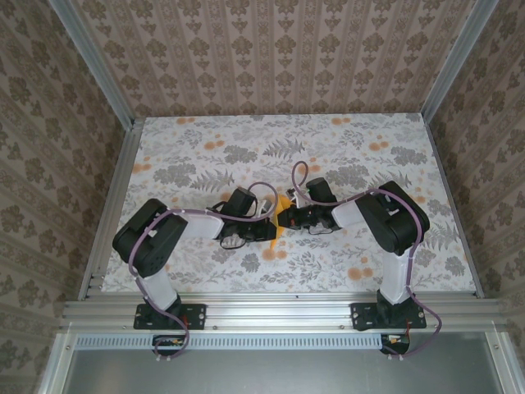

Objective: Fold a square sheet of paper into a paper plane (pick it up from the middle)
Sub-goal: Fold the wing for the fifth time at the center of the table.

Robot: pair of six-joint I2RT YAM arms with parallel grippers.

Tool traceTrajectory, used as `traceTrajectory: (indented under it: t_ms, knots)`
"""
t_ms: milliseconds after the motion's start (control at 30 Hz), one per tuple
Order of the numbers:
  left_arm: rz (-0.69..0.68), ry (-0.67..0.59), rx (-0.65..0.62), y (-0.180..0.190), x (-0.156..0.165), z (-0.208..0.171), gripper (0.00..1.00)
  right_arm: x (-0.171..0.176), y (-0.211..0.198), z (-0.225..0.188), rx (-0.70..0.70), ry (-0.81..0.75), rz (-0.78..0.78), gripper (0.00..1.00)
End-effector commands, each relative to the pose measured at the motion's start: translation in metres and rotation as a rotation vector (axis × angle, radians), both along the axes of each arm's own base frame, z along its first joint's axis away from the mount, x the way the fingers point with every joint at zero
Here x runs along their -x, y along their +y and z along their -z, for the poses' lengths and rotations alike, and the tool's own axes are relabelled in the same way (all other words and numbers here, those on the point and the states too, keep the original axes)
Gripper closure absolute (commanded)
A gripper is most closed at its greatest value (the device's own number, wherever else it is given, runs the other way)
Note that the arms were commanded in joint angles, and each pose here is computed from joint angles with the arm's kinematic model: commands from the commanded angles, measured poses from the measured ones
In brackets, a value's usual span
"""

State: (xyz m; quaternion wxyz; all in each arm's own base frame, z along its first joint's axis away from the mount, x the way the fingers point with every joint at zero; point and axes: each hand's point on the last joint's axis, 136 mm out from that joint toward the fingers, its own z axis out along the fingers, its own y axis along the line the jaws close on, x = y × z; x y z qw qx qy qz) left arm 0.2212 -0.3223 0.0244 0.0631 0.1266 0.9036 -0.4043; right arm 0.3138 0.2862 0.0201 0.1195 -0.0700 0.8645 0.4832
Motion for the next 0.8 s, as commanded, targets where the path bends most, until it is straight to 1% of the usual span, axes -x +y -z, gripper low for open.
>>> traceTrajectory:
  t_ms: [0, 267, 533, 767]
  knots:
    - [0.003, 0.029, 0.004, 0.001, 0.005, 0.008, 0.88, 0.007, -0.024, 0.037, 0.125, 0.062, 0.071, 1.00]
    - [0.002, 0.032, -0.006, 0.002, 0.005, 0.010, 0.88, 0.007, -0.025, 0.037, 0.127, 0.059, 0.073, 1.00]
    - [-0.006, -0.014, 0.056, 0.003, 0.004, -0.022, 0.83, 0.007, -0.027, 0.038, 0.137, 0.056, 0.070, 1.00]
    - [-0.002, 0.034, 0.049, 0.009, 0.017, -0.005, 0.83, 0.007, -0.026, 0.039, 0.135, 0.059, 0.071, 1.00]
